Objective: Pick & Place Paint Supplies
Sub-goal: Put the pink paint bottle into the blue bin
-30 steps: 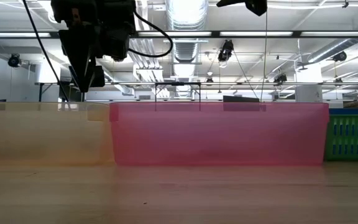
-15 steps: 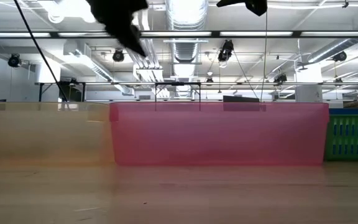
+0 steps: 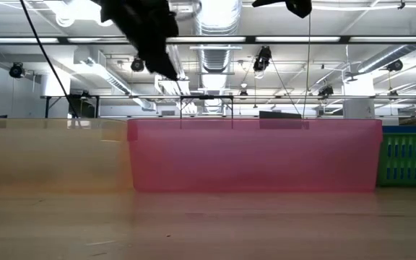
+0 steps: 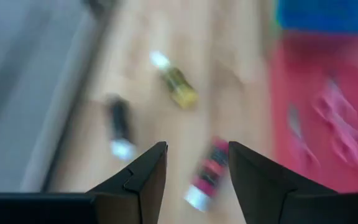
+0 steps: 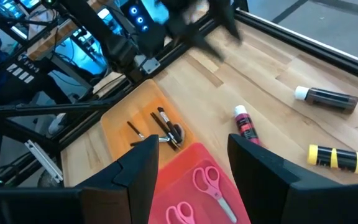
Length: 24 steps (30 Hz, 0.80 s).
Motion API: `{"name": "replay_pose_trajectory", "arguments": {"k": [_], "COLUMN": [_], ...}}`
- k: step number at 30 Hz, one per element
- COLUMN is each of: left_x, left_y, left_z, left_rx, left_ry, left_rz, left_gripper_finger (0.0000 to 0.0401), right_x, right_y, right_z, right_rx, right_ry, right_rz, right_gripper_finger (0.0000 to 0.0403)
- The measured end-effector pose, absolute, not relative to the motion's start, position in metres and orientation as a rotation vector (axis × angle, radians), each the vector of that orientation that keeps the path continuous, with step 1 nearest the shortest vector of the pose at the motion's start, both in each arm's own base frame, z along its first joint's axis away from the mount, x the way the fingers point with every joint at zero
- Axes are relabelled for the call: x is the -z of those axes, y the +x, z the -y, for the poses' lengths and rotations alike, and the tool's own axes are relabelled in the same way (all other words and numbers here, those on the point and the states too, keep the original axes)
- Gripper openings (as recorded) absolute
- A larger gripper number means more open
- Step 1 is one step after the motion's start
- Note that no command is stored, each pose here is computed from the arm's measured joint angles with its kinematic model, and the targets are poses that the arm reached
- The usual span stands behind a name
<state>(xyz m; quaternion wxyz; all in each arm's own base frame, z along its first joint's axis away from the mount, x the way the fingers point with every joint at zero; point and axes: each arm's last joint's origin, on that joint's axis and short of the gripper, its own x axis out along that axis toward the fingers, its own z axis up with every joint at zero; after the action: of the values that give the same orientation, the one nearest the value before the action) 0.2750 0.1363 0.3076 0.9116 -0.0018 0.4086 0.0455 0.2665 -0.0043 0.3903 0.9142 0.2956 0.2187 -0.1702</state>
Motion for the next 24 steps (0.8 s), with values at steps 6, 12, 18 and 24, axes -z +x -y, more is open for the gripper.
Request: {"name": "replay_pose_trajectory", "arguments": {"k": [6, 12, 18, 24], "left_x": [-0.275, -0.246, -0.223, -0.213], "left_y": [0.275, 0.280, 0.282, 0.284], "left_z": [-0.135, -0.135, -0.136, -0.141], "left_rx": [0.085, 0.124, 0.175, 0.137], "left_ry": [-0.028, -0.021, 0.044, 0.083], "left_rz": [-0.964, -1.028, -1.073, -1.137], "left_gripper_finger": [0.0178, 0.0178, 0.0178, 0.0178], "right_x": [-0.390, -0.390, -0.390, -0.390], "right_y": [0.266, 0.266, 0.266, 0.266], "right_z": [0.004, 0.004, 0.004, 0.004], "right_rx": [0.350, 0.347, 0.349, 0.349], "right_ry": [0.606, 0.609, 0.620, 0.632], "right_rz": [-0.454, -0.455, -0.453, -0.453], "right_gripper_finger": [0.0187, 0.0187, 0.0187, 0.0187]}}
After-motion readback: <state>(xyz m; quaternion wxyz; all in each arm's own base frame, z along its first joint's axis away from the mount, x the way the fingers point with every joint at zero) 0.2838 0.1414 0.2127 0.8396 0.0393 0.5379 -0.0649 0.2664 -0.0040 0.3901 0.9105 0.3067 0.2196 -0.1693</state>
